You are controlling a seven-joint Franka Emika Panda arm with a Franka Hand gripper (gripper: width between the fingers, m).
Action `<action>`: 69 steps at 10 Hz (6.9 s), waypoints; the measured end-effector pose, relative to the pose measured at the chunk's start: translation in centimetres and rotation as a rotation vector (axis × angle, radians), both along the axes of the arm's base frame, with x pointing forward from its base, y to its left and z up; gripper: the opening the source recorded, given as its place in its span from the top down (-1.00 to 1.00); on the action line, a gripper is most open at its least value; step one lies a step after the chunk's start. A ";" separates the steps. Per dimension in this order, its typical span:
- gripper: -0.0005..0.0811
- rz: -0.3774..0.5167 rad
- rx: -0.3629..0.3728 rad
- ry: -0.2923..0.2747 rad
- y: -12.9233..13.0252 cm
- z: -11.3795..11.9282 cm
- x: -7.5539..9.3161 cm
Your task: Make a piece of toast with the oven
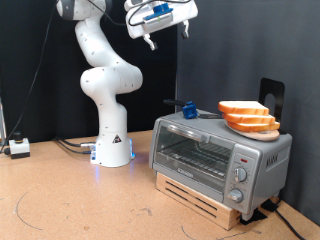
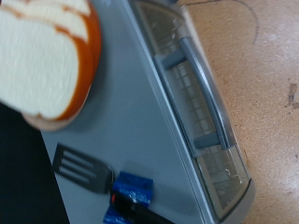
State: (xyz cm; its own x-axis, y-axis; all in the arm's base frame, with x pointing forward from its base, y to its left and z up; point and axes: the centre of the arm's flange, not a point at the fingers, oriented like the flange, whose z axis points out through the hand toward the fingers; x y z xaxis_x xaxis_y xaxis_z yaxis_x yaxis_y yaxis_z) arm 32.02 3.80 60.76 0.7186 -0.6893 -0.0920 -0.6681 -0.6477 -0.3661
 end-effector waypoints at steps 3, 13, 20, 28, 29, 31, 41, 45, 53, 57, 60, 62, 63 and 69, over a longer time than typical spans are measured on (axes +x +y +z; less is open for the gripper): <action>-1.00 0.162 -0.074 -0.022 0.7 -0.8 1.4; -1.00 0.271 0.020 -0.003 -1.4 -7.4 4.1; -1.00 0.303 0.026 0.049 -2.2 -9.7 4.6; -1.00 0.293 0.010 0.069 -2.0 -13.6 3.9; -1.00 0.301 0.008 0.073 -1.9 -14.4 3.8; -1.00 0.300 -0.005 0.068 -1.7 -15.9 3.7; -1.00 0.331 -0.100 0.102 0.4 -22.8 4.1; -1.00 0.326 -0.132 0.114 0.7 -25.4 4.2; -1.00 0.209 -0.190 0.112 -4.0 -27.6 7.0; -1.00 0.192 -0.205 0.112 -6.3 -28.1 8.7; -1.00 0.180 -0.235 0.120 -8.0 -28.8 9.3; -1.00 0.155 -0.290 0.125 -9.7 -30.1 9.7; -1.00 0.136 -0.309 0.130 -10.6 -30.9 9.9; -1.00 0.060 -0.335 0.164 -13.8 -34.6 12.1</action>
State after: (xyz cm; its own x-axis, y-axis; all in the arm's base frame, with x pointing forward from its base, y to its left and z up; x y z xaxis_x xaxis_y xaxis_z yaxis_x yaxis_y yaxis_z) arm 44.16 -9.98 26.18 0.7531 -0.6577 0.0145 -0.6575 -0.7532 -0.0183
